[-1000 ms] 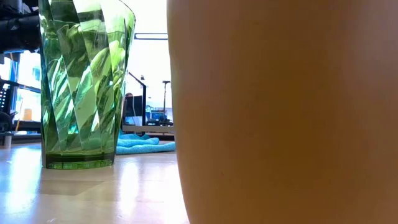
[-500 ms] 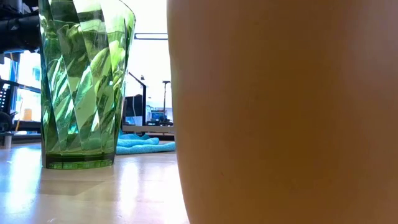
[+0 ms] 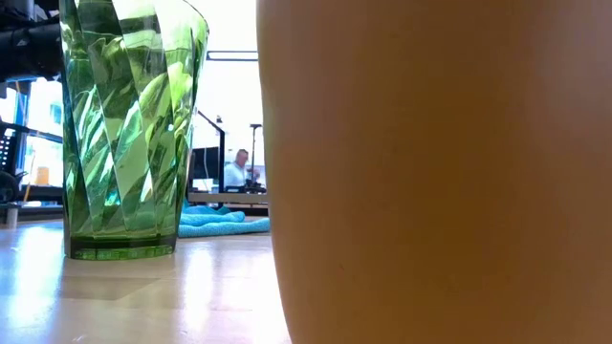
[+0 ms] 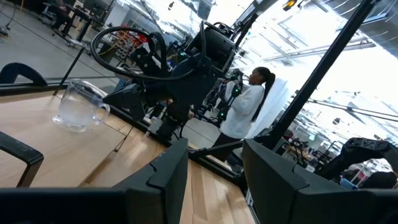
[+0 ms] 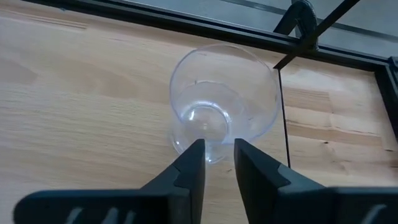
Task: Stack small to large cups/mugs on shelf
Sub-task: Put the transparent mug on the shelf
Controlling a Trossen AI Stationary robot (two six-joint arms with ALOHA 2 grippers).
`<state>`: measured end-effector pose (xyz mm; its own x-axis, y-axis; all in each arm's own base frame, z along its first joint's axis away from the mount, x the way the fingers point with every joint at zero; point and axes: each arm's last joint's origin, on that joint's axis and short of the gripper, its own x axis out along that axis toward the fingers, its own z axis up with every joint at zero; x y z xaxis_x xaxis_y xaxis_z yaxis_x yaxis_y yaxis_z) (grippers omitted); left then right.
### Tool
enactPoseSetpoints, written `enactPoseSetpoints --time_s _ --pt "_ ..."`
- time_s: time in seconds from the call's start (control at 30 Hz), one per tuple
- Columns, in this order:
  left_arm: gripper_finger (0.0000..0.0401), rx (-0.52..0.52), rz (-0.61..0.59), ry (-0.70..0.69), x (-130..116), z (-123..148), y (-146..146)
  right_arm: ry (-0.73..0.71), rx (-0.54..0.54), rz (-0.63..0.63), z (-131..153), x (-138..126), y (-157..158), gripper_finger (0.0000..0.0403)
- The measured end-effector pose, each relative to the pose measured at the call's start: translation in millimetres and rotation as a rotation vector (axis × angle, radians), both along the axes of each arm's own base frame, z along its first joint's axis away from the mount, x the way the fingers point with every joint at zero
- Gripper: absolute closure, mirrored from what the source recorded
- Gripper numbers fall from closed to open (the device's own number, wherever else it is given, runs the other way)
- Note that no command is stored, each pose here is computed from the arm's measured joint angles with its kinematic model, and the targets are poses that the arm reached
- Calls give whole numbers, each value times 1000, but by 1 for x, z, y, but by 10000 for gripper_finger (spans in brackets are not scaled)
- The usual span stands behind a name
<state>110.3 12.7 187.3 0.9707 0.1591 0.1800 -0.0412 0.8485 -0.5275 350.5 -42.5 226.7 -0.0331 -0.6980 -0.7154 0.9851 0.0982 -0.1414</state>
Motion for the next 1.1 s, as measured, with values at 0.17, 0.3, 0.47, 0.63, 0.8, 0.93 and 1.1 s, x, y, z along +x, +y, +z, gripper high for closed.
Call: enactPoseSetpoints --time_s 0.17,0.3,0.47,0.63,0.8,0.93,1.1 --pt "258 0 0 0 0 0 0 10 0 4 0 -1 2 320" --pt "258 0 0 0 0 0 0 10 2 5 0 -1 2 320" --pt "258 0 0 0 0 0 0 12 10 6 0 -1 3 320" --pt "258 -1 0 0 0 0 0 29 21 6 0 -2 3 320" --pt "259 -1 0 0 0 0 0 34 25 6 0 -3 3 320" --pt "259 -1 0 0 0 0 0 32 25 6 0 -3 3 320" --pt "259 -1 0 0 0 0 0 17 20 11 0 -1 5 320"
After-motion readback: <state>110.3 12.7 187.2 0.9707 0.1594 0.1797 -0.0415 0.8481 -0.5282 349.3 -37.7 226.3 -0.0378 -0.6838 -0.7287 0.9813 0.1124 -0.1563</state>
